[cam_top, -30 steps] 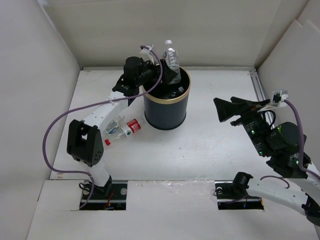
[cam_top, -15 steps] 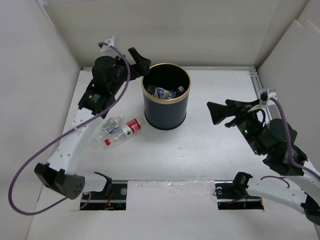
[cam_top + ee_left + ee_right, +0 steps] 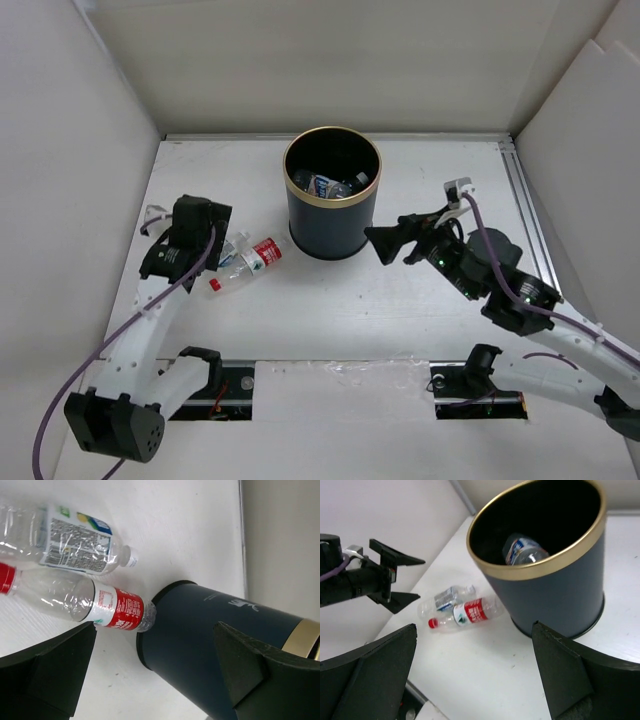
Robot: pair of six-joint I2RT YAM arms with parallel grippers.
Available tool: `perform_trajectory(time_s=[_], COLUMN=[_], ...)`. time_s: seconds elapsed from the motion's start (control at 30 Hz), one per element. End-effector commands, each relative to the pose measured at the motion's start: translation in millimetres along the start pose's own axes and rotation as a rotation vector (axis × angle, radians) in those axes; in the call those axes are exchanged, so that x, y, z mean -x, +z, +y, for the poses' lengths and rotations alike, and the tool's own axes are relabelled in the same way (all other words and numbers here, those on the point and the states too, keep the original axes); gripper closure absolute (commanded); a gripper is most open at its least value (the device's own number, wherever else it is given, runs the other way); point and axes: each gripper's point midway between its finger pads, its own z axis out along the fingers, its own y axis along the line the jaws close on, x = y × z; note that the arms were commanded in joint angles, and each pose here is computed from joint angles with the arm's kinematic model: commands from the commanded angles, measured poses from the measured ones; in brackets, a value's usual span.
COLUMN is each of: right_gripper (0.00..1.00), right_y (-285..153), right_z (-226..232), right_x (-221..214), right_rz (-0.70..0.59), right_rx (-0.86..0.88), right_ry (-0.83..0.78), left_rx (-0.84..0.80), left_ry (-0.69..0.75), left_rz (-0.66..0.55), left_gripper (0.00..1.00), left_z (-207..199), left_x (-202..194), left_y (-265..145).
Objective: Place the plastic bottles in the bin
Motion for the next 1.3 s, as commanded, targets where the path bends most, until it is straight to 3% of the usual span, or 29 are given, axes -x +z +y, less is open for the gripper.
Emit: perform_trajectory(time_s=[0.0,0.2,0.37,0.6,1.27], right_gripper=[0.00,0.00,0.00,0.00,0.00], right_y=[5.1,14.8,18.6,22.7,17.0], right_z=[20.4,30.1,36.1,38.6,45.9], right_x=[-0.3,-15.3,-31.8,-39.0,-32.0], right_rz=[-0.004,0.040,0.088,0.104,0.096], right_rx=[0.100,0.145,0.184,0.199,0.237], right_ry=[0.060,0.062,0.066,0.064,0.069], left_rx=[0.051,0.129,0.228,0.249,0.458], left_ry=[-0.273,-0.350,-0.387,-0.399,-0.267], left_rz=[-0.097,-0.196,-0.195,-0.285,-0.166], left_gripper=[0.00,0.00,0.00,0.00,0.00], left_z=[17.3,48.6,81.4,91.6,133.5], left_x=[17.2,24.2,27.9,51.8,38.6], left_y=[-1.1,21.4,49.9,68.3,159.2])
